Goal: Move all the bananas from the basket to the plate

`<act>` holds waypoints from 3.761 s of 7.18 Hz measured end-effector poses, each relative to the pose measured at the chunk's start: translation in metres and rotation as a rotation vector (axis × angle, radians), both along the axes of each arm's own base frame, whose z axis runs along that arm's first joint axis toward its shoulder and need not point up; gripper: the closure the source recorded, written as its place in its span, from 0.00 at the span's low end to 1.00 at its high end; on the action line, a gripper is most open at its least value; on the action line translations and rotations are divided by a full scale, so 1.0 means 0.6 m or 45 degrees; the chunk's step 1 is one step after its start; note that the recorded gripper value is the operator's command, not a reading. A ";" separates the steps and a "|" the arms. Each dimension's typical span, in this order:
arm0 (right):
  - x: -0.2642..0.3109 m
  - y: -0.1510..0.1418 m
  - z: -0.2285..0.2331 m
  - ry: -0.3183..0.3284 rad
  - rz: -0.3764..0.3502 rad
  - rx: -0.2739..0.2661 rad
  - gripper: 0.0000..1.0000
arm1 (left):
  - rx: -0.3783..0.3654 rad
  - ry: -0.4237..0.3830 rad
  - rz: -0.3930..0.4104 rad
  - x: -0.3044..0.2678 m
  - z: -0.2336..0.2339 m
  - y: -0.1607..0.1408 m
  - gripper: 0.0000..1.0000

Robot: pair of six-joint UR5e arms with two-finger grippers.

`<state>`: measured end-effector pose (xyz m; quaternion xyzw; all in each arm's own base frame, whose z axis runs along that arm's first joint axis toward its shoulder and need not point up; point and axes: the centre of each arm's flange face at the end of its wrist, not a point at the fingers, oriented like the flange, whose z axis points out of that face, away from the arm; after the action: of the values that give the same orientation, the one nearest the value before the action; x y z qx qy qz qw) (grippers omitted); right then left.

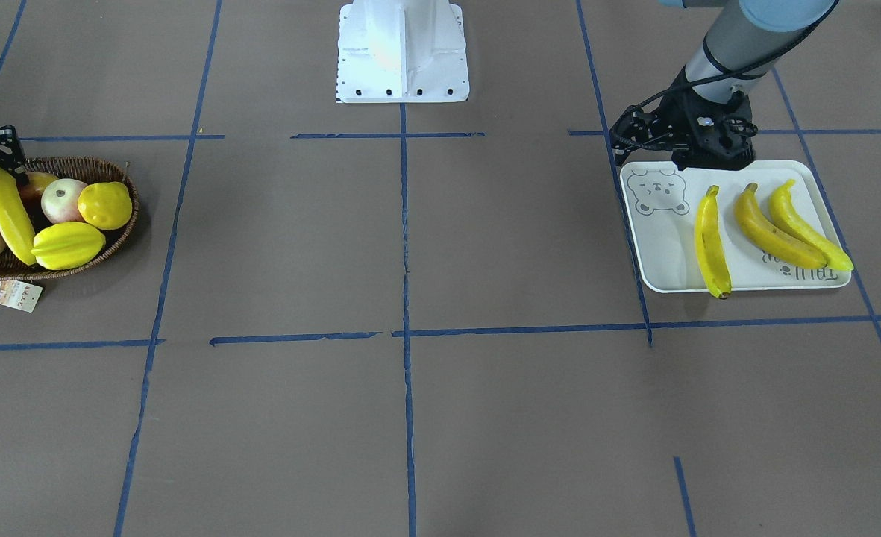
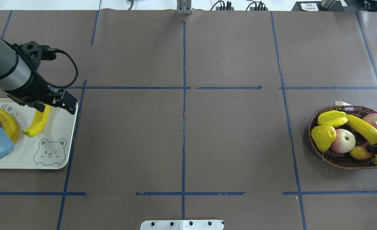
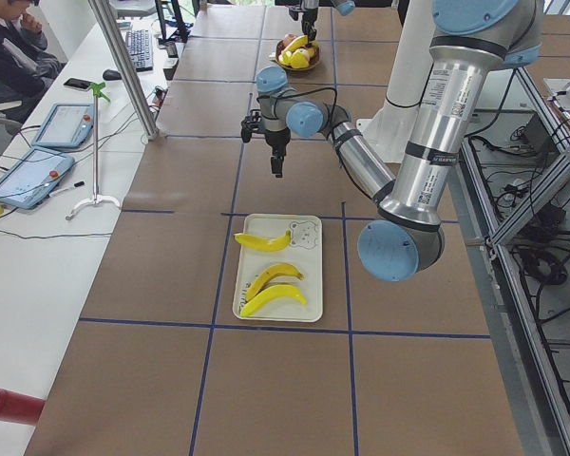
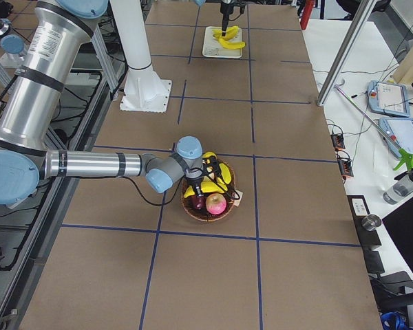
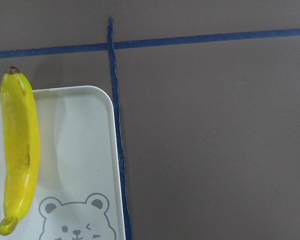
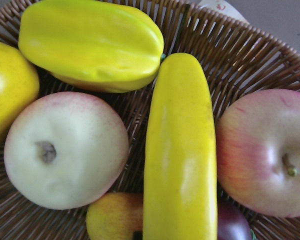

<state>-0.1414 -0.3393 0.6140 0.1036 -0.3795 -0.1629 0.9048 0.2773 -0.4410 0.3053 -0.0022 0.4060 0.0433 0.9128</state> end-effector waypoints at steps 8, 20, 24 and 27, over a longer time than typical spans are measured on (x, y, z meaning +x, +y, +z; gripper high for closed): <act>-0.025 -0.118 -0.207 -0.360 0.109 -0.013 0.97 | -0.005 0.066 -0.027 0.021 -0.023 0.016 0.00; -0.417 -0.084 -0.571 -0.941 0.295 -0.200 0.98 | -0.191 0.472 -0.324 0.043 -0.146 0.043 0.00; -0.500 -0.111 -0.602 -1.175 0.353 -0.307 0.98 | -0.289 0.590 -0.399 0.084 -0.199 0.005 0.00; -0.556 -0.085 -0.648 -1.142 0.359 -0.355 0.98 | -0.344 0.599 -0.426 0.131 -0.220 -0.036 0.00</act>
<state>-0.4748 -0.3904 0.2252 0.0920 -0.7323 0.0741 0.6706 0.3559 -0.4628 0.1734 -0.0466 0.6029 -0.1623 0.7797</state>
